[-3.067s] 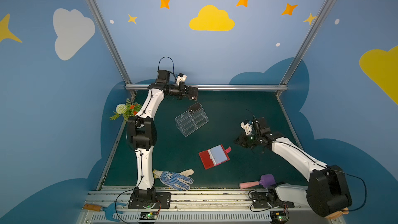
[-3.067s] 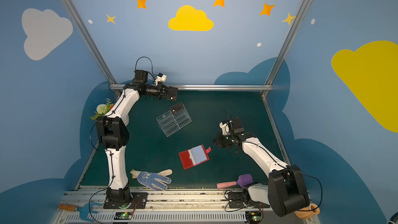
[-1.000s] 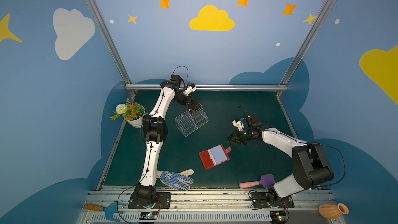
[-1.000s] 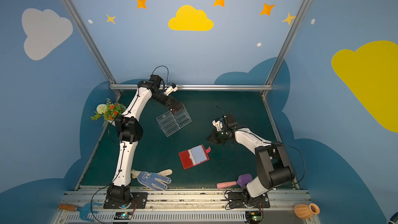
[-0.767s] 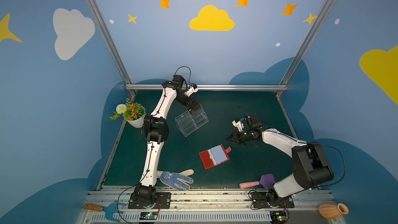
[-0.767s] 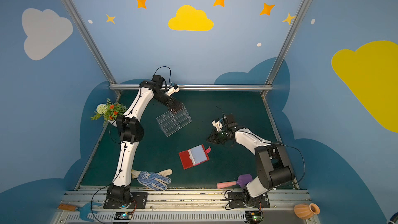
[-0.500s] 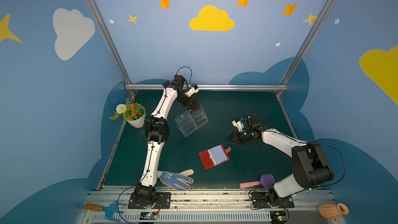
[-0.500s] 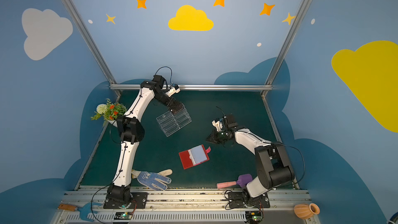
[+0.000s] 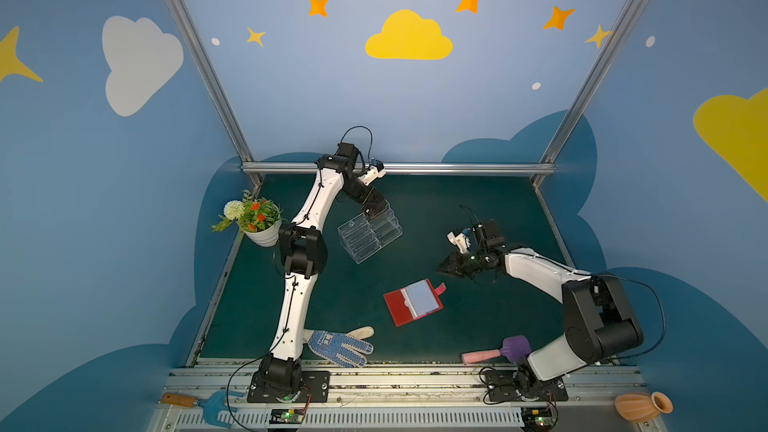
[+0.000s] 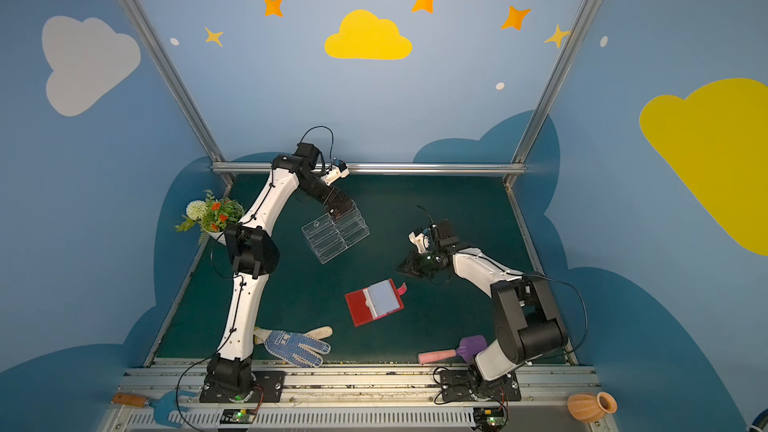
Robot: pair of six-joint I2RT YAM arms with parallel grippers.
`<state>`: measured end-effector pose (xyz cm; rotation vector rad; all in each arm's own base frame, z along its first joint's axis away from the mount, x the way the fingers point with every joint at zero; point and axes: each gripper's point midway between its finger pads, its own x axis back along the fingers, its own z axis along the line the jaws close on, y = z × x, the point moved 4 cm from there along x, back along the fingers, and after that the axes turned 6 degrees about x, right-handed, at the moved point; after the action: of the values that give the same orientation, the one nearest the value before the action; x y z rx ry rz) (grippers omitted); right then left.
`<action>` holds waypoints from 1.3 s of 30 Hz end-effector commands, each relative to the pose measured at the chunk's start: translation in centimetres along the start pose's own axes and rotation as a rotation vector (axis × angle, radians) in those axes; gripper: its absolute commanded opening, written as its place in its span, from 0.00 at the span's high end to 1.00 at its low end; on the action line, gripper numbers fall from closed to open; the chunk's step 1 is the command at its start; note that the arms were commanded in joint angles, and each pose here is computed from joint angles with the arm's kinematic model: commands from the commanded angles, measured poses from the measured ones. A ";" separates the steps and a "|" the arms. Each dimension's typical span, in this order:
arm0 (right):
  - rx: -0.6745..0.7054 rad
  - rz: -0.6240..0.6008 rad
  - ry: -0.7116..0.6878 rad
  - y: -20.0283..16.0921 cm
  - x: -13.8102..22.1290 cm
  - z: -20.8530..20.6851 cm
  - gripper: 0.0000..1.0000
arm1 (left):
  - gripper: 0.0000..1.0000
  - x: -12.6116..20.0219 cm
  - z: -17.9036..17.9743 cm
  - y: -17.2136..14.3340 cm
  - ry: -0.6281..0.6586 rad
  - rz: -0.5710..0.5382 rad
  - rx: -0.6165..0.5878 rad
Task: Take the credit cards out of the card holder
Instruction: Place the credit card in the storage box.
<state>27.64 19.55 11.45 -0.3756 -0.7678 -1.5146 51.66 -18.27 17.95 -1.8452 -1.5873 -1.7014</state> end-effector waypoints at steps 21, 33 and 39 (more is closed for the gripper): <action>0.002 0.038 0.023 -0.2 -1.0 -0.3 0.99 | 0.96 -0.7 0.0 0.1 0.092 0.031 -0.124; 0.009 0.041 0.025 -0.2 -0.9 -0.2 0.99 | 0.96 -2.2 0.2 -0.9 0.094 0.081 -0.133; 0.009 0.043 0.028 -0.2 -1.0 -0.2 0.99 | 0.96 -2.7 0.5 -1.5 0.104 0.107 -0.143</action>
<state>27.57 19.83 10.54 -0.3737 -0.7486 -1.4888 51.65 -18.89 16.52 -1.8073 -1.3909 -1.8906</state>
